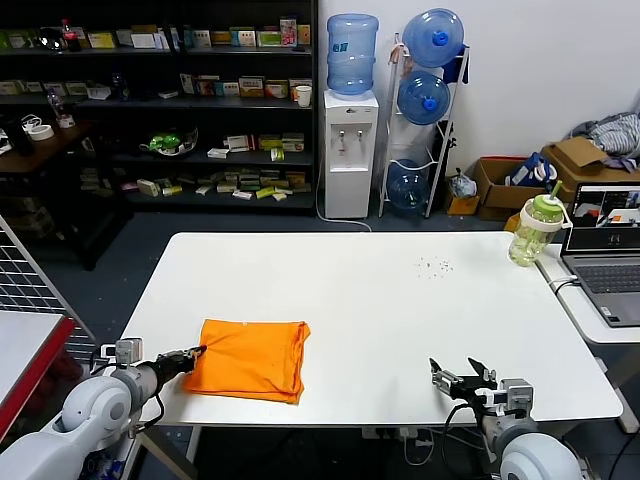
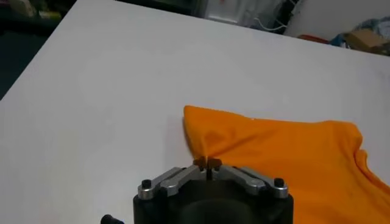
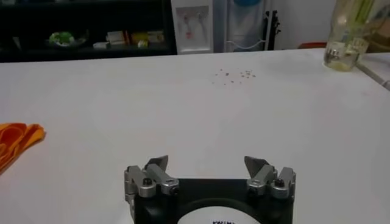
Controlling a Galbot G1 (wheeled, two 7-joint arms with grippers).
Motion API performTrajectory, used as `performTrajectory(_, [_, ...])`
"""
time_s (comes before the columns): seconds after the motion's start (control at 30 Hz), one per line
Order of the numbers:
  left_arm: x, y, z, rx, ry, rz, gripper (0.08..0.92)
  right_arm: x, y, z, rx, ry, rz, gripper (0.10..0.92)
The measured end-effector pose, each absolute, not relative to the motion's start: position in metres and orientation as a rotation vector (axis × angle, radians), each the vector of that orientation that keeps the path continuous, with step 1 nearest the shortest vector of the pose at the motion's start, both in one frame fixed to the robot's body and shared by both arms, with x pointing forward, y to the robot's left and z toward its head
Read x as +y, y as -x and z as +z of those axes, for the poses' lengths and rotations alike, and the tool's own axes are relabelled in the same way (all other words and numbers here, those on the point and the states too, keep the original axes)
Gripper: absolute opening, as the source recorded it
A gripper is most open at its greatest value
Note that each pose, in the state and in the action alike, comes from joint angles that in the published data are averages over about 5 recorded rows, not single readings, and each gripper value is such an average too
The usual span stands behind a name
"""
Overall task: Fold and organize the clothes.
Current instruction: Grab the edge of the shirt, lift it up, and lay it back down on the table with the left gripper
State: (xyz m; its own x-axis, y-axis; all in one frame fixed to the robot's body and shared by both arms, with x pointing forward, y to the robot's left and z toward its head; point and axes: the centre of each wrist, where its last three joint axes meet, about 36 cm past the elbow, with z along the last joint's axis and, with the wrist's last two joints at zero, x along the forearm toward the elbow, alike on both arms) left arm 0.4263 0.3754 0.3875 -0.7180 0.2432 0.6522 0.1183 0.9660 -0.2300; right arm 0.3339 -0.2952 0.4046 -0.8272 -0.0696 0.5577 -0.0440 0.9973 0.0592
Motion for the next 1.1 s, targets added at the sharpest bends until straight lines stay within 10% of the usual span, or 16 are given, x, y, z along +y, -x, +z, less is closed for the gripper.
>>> performTrajectory(1.1, [0.402, -0.417, 0.533, -2.525, -0.072, -0.131, 0.100, -0.299, -0.341, 0.409, -2.597, -0.101, -0.053, 0.823])
